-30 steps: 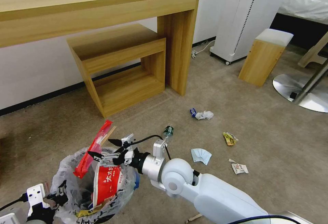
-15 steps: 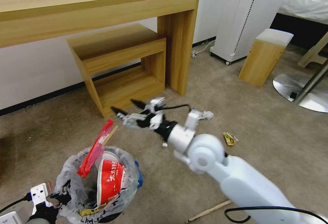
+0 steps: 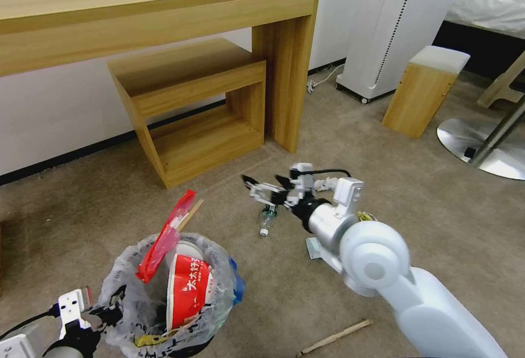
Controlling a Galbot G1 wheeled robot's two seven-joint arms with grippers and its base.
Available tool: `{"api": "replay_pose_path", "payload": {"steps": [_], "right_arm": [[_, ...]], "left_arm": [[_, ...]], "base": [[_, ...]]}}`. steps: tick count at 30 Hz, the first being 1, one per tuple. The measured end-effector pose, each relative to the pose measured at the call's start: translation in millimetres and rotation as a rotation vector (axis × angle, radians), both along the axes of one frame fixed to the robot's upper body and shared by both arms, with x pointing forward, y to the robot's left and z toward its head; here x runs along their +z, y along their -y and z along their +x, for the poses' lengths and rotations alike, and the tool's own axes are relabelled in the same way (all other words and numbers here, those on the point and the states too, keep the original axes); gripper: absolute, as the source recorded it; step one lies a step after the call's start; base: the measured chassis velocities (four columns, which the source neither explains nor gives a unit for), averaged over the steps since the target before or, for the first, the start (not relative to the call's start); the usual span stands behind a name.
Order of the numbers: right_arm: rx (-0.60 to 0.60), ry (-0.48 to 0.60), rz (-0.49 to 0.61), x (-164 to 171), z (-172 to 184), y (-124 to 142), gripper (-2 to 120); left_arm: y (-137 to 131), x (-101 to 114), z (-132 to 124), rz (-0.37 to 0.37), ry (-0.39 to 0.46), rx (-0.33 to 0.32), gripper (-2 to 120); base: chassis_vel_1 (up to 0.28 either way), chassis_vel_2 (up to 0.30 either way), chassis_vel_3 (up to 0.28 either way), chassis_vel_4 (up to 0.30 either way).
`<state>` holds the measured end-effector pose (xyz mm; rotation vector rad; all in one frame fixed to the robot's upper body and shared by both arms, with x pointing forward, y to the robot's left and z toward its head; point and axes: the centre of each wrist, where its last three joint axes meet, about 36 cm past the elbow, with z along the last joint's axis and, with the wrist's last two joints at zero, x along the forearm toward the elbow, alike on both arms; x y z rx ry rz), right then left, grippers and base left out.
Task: Pick up the trash bin and place the garbage on the floor into it.
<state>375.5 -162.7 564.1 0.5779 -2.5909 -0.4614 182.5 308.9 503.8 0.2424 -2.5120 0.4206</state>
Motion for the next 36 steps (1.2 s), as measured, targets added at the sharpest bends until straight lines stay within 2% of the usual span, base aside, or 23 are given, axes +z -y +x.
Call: {"api": "replay_pose_path", "payload": {"steps": [2, 5, 8, 9, 10, 11, 13, 14, 15, 16, 17, 18, 19, 22, 28, 36], "right_arm": [[-0.071, -0.041, -0.062, 1.2, -1.5, 9.4, 100], [-0.135, -0.064, -0.098, -0.2, -3.8, 19.1, 100], [-0.186, -0.055, -0.085, -3.0, -5.2, 27.5, 100], [-0.214, -0.011, -0.051, -7.5, -7.2, 31.8, 100], [-0.253, 0.105, -0.008, -16.1, -8.9, 36.0, 100], [-0.253, 0.105, -0.008, -16.1, -8.9, 36.0, 100], [-0.300, 0.351, 0.023, -33.2, -11.7, 43.8, 100], [-0.306, 0.466, 0.020, -40.2, -12.8, 47.9, 100], [-0.306, 0.466, 0.020, -40.2, -12.8, 47.9, 100], [-0.307, 0.546, 0.002, -45.2, -13.4, 51.7, 100], [-0.300, 0.677, -0.024, -54.9, -13.4, 61.2, 100], [-0.292, 0.760, -0.047, -62.4, -14.3, 68.9, 100], [-0.292, 0.760, -0.047, -62.4, -14.3, 68.9, 100], [-0.244, 0.915, -0.122, -80.9, -25.5, 84.2, 100], [-0.215, 1.009, -0.163, -92.1, -37.9, 90.3, 100], [-0.245, 0.991, -0.163, -98.6, -50.3, 94.1, 100]], "left_arm": [[1.1, -0.7, 0.6, 0.006, 0.000, -0.003, 2], [1.8, -1.3, 1.0, 0.012, 0.001, -0.005, 2], [2.3, -2.2, 1.5, 0.017, 0.006, -0.005, 2], [2.5, -2.6, 2.1, 0.020, 0.014, -0.006, 2], [2.7, -2.6, 2.8, 0.023, 0.023, -0.008, 2], [2.7, -2.6, 2.8, 0.023, 0.023, -0.008, 2], [2.8, -2.7, 3.9, 0.036, 0.045, -0.016, 2], [2.5, -3.0, 4.4, 0.045, 0.053, -0.020, 2], [2.5, -3.0, 4.4, 0.045, 0.053, -0.020, 2], [2.4, -3.3, 4.7, 0.049, 0.058, -0.024, 2], [2.6, -4.0, 5.4, 0.052, 0.062, -0.030, 2], [2.8, -5.1, 5.9, 0.053, 0.063, -0.035, 2], [2.8, -5.1, 5.9, 0.053, 0.063, -0.035, 2], [3.0, -8.5, 7.1, 0.061, 0.070, -0.041, 2], [3.8, -9.4, 6.6, 0.068, 0.088, -0.053, 2], [5.0, -12.3, 4.5, 0.075, 0.098, -0.059, 2]], "base": [[0.000, 0.000, 0.000, 0.000], [0.000, 0.000, 0.000, 0.000], [0.000, 0.000, 0.000, 0.000], [0.000, 0.000, 0.000, 0.000], [0.000, 0.000, 0.000, 0.000], [0.000, 0.000, 0.000, 0.000], [0.000, 0.000, 0.000, 0.000], [0.000, 0.000, 0.000, 0.000], [0.000, 0.000, 0.000, 0.000], [0.000, 0.000, 0.000, 0.000], [0.000, 0.000, 0.000, 0.000], [0.000, 0.000, 0.000, 0.000], [0.000, 0.000, 0.000, 0.000], [0.000, 0.000, 0.000, 0.000], [0.000, 0.000, 0.000, 0.000], [0.000, 0.000, 0.000, 0.000]]}}
